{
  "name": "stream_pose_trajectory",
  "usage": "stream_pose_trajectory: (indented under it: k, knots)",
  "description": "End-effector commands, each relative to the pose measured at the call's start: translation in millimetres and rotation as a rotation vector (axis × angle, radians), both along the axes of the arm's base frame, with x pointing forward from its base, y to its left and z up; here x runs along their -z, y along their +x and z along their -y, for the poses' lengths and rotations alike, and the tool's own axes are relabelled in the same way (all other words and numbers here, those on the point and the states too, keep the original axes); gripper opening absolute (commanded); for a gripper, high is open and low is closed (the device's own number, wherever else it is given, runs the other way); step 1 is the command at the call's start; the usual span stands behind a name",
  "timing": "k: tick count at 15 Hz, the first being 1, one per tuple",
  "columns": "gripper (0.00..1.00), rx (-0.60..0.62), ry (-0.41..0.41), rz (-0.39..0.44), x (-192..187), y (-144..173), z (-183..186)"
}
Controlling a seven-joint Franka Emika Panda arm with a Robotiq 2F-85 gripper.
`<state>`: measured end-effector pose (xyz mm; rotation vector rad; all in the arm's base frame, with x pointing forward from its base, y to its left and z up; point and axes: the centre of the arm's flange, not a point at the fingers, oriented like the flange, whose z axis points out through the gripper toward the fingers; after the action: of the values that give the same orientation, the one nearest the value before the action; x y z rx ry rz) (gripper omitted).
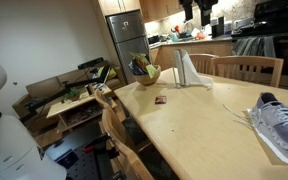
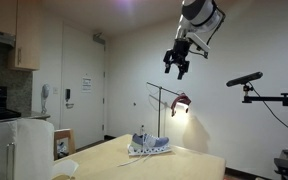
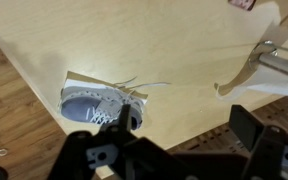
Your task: Put the shoe on the rack.
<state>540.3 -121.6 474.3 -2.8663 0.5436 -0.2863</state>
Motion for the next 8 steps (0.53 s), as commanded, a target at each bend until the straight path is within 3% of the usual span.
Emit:
stream_pose_trajectory:
  k: [1,4,8]
  knots:
    - [1.00,0.199,-0.047,0.026,8,40,7]
    - [1.00,0.332,-0.026,-0.005,18,68,24]
    - [1.00,0.421,0.055,-0.053,28,104,60]
